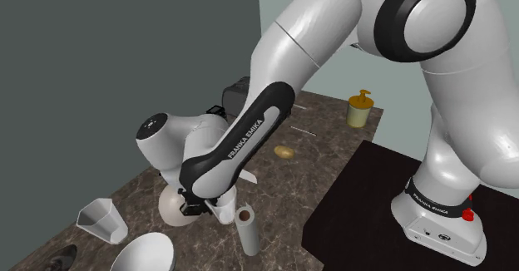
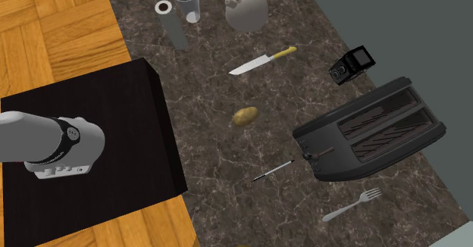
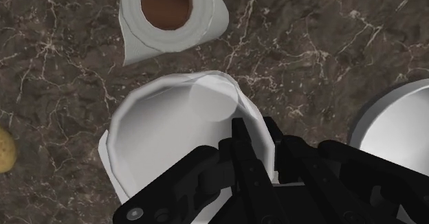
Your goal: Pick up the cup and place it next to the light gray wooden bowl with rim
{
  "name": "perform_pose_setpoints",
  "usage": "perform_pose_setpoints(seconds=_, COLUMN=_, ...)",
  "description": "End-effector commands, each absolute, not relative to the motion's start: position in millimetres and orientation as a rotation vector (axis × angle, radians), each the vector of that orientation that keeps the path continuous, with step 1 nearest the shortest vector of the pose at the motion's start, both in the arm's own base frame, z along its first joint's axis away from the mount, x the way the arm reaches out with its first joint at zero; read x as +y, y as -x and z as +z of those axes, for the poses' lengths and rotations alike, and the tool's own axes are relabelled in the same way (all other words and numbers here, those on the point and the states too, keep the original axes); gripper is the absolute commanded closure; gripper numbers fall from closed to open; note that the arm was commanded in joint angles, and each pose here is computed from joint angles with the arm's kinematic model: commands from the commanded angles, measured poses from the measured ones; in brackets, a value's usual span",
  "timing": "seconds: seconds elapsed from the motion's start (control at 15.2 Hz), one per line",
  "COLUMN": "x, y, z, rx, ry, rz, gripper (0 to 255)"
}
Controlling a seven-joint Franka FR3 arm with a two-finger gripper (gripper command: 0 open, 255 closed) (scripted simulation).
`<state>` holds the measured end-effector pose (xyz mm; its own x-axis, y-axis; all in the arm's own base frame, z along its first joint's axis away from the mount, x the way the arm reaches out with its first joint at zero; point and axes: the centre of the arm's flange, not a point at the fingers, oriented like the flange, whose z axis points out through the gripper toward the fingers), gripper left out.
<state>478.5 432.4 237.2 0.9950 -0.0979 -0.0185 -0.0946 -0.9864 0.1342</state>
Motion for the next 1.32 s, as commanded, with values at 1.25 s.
perform_pose_setpoints(seconds=1.25, x=432.8, y=-478.4, z=131.1, rx=-0.145, ry=-3.005, rz=-0.037, gripper=255)
